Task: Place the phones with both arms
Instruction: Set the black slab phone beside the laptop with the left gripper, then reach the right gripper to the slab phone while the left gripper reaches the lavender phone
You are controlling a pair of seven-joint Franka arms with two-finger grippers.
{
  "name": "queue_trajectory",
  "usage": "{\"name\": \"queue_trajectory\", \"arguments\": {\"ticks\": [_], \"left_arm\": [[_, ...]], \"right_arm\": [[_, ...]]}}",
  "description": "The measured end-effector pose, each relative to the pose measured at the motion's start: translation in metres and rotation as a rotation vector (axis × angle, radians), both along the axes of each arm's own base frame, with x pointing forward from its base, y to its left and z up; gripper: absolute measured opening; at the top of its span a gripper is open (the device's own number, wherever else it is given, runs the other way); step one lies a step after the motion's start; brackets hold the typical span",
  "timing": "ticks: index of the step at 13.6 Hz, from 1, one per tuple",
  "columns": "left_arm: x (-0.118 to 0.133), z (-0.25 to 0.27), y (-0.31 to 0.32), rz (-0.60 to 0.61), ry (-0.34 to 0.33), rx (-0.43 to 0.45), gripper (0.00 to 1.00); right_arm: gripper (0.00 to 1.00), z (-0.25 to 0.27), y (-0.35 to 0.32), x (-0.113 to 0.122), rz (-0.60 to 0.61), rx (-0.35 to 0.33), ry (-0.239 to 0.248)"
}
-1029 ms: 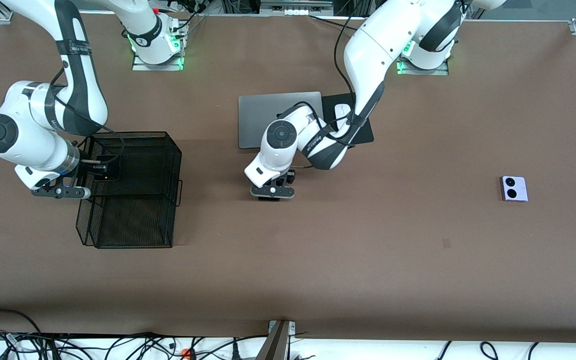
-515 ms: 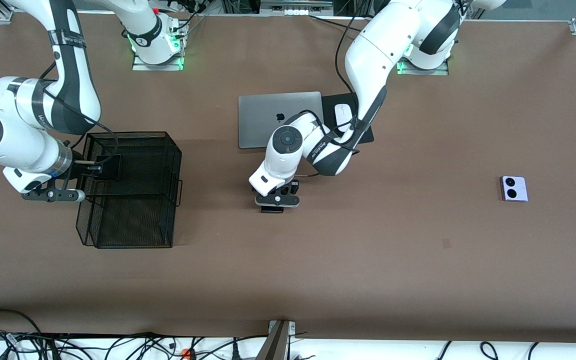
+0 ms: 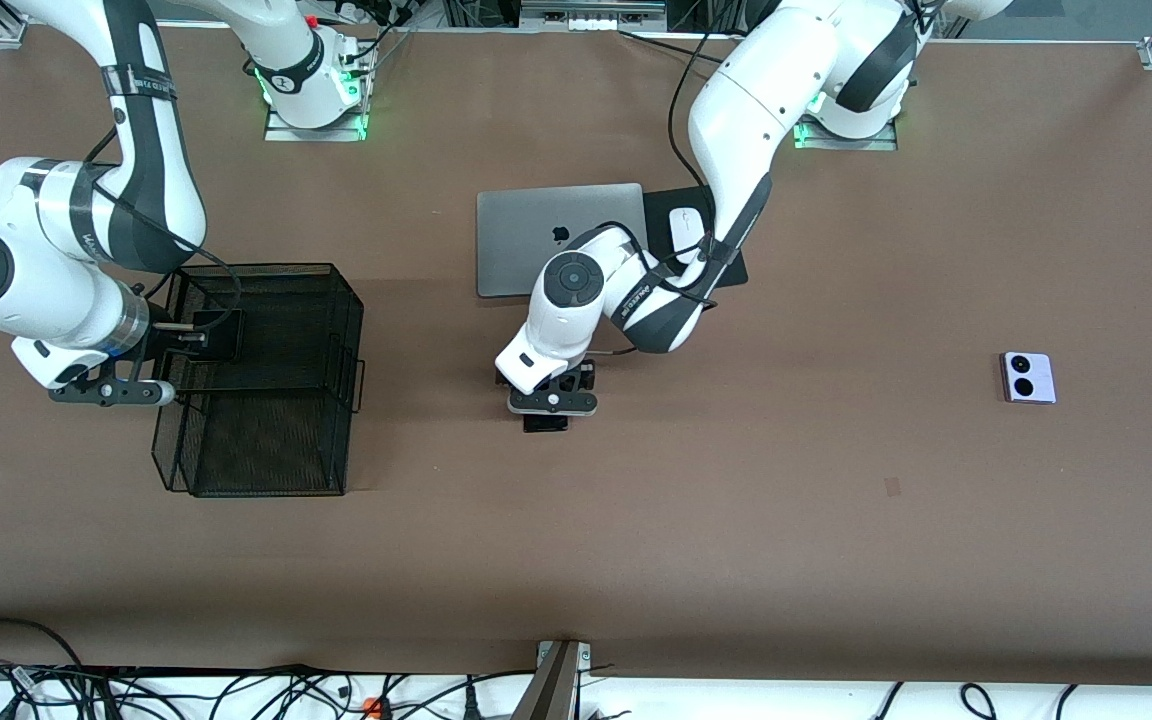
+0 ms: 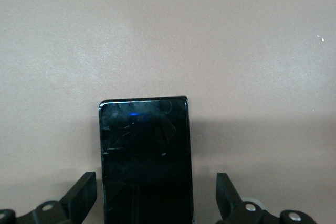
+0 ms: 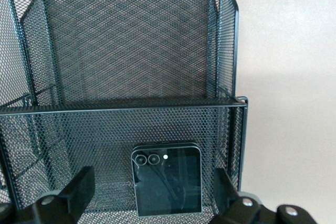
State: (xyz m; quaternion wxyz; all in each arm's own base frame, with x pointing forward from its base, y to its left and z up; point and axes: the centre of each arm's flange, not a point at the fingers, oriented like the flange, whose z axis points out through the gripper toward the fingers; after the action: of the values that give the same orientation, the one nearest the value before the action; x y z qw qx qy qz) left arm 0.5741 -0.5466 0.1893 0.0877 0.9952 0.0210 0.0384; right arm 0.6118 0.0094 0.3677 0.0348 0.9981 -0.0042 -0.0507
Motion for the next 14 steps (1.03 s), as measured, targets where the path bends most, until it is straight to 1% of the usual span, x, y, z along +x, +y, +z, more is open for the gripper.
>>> {"name": "queue_trajectory", "arguments": {"ticks": [2, 3, 5, 6, 8, 10, 12, 14], "left_arm": [[0.0, 0.004, 0.005, 0.002, 0.044, 0.045, 1.0], [0.005, 0.014, 0.009, 0.007, 0.052, 0.061, 1.0], [0.024, 0.048, 0.035, 0.028, 0.079, 0.102, 1.0], [0.036, 0.067, 0.058, 0.021, 0.114, 0.137, 1.0], [0.056, 0.097, 0.116, -0.029, 0.214, 0.213, 1.0], [0.074, 0.114, 0.184, -0.088, 0.292, 0.247, 1.0], [0.084, 0.118, 0.251, -0.138, 0.337, 0.266, 1.0], [0.082, 0.118, 0.303, -0.19, 0.359, 0.332, 1.0]], "right_arm": [[1.0, 0.002, 0.003, 0.001, 0.005, 0.001, -0.001], [1.0, 0.004, 0.003, 0.001, 0.006, 0.002, 0.0], [1.0, 0.005, 0.004, 0.001, 0.007, 0.002, 0.006], [1.0, 0.005, 0.004, 0.001, 0.007, 0.002, 0.007], [1.0, 0.004, 0.004, 0.001, 0.007, 0.003, 0.009], [1.0, 0.005, 0.004, 0.001, 0.008, 0.003, 0.009], [1.0, 0.005, 0.006, 0.001, 0.01, 0.004, 0.008], [1.0, 0.011, 0.021, 0.004, 0.032, 0.013, -0.001]]}}
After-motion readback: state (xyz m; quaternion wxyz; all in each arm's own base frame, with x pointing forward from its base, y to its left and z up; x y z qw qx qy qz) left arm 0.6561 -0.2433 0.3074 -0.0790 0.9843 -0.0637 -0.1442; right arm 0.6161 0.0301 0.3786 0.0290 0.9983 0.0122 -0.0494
